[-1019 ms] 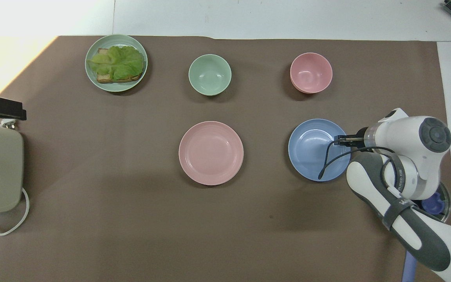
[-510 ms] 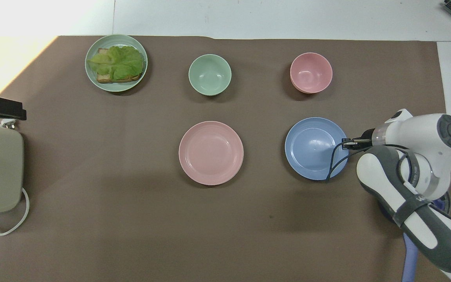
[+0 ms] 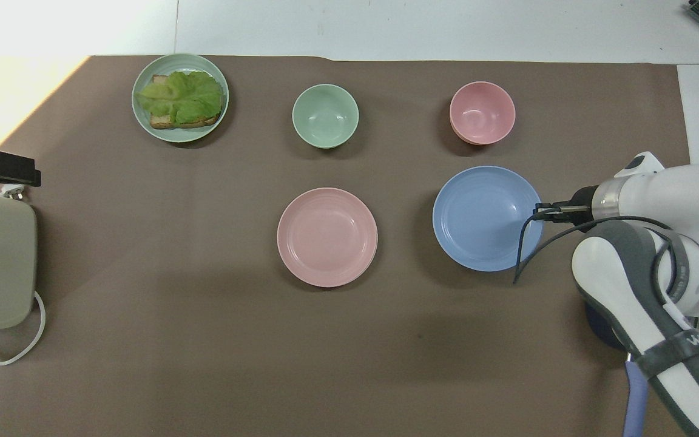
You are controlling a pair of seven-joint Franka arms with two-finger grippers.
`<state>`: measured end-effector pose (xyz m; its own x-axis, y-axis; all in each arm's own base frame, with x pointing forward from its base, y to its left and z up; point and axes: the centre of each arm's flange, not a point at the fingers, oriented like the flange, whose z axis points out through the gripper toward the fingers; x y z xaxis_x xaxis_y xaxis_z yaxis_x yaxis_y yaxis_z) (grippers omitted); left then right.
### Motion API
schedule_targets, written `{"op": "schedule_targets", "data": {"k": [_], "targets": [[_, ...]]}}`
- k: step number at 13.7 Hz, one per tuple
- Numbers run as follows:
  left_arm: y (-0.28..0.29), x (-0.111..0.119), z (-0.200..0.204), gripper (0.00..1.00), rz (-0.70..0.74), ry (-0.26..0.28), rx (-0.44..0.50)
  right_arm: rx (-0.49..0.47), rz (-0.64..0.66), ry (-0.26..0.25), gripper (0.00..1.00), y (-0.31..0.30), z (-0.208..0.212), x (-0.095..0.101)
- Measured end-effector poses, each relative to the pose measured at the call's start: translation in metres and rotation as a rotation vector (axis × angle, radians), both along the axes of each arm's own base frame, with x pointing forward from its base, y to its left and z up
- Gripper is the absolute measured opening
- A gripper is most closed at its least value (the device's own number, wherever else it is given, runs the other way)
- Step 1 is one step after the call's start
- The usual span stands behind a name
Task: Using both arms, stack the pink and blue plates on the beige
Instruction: 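Slide the blue plate with the right gripper onto the pink plate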
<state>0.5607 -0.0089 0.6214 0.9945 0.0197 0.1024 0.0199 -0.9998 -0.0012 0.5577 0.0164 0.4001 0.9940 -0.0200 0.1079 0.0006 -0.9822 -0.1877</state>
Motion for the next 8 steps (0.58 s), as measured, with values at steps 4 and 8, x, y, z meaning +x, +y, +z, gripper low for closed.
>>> {"op": "schedule_targets", "data": {"k": [4, 8], "targets": [[-0.005, -0.001, -0.001, 1.00, -0.008, 0.009, 0.000, 0.015, 0.003, -0.008, 0.05, 0.046, 0.016, 0.003], [-0.005, -0.001, -0.001, 1.00, -0.008, 0.013, 0.000, 0.036, -0.026, 0.043, 0.05, 0.137, 0.004, 0.002]]}}
